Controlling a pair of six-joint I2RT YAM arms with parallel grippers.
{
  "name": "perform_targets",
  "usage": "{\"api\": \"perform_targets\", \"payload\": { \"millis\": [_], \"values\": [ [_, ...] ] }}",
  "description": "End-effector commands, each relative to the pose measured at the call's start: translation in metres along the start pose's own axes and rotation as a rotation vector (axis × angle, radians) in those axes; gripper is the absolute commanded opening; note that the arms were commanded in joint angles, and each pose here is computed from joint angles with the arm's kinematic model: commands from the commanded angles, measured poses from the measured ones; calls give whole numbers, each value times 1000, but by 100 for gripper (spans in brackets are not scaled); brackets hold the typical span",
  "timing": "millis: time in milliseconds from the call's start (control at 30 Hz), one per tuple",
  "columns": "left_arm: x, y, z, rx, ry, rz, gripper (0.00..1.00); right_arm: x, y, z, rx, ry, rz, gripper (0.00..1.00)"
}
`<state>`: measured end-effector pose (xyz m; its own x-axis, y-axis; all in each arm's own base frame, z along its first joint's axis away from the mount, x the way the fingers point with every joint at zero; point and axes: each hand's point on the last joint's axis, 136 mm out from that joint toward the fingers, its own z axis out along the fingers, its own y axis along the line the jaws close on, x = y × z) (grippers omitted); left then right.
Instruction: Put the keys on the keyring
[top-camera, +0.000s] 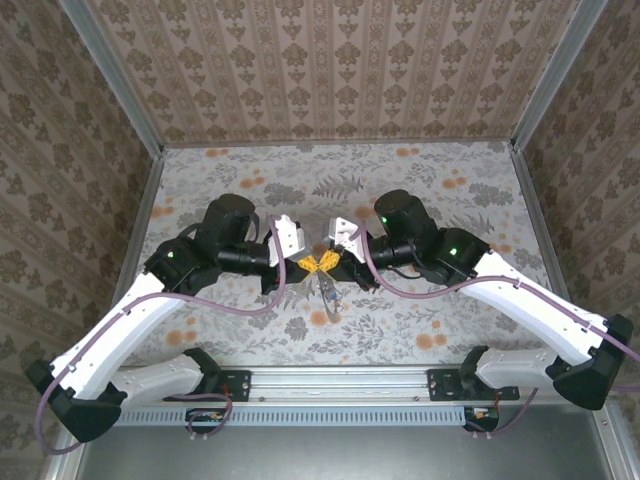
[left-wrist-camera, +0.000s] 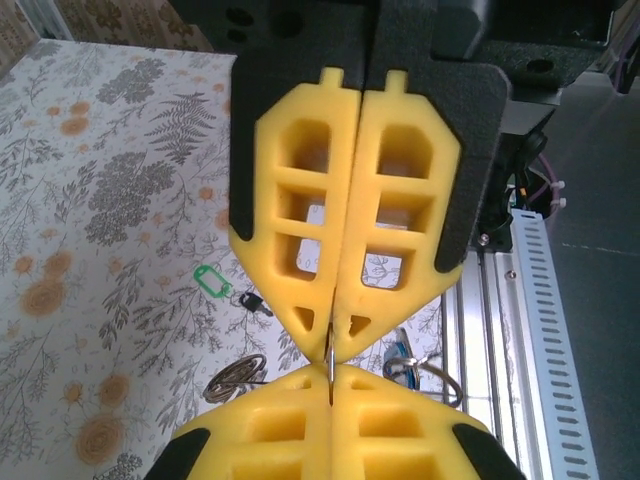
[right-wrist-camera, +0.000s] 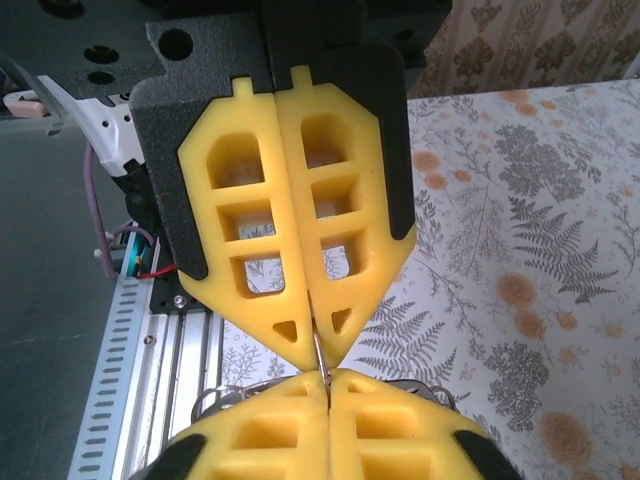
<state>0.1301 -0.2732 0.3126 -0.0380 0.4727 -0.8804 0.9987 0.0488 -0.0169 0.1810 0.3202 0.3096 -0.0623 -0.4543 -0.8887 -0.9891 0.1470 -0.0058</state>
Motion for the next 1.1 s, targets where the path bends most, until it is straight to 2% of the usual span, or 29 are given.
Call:
{"api": "perform_targets", "payload": {
  "millis": [0,100,333,633,800,1067],
  "values": [
    [-17,-13,-14,38,-101,29,0,-21,12,-12,-22,-102,-47,29],
    [-29,-23,-27,74,-198,38,0,-23,17,-22,4,-173,-55,42],
    [-47,-47,-48,182,-354,75,0,-16,24,-41,63,-296,-67,43],
    [-55,-49,-47,227,-414,71,0,-42,34,-46,-3,-449,-96,40],
    [-53,-44,-45,208,-424,68,0,-47,39,-46,-38,-495,-98,40],
    [-51,-41,-42,193,-429,64,0,-50,40,-41,-74,-504,-88,39]
  ]
}}
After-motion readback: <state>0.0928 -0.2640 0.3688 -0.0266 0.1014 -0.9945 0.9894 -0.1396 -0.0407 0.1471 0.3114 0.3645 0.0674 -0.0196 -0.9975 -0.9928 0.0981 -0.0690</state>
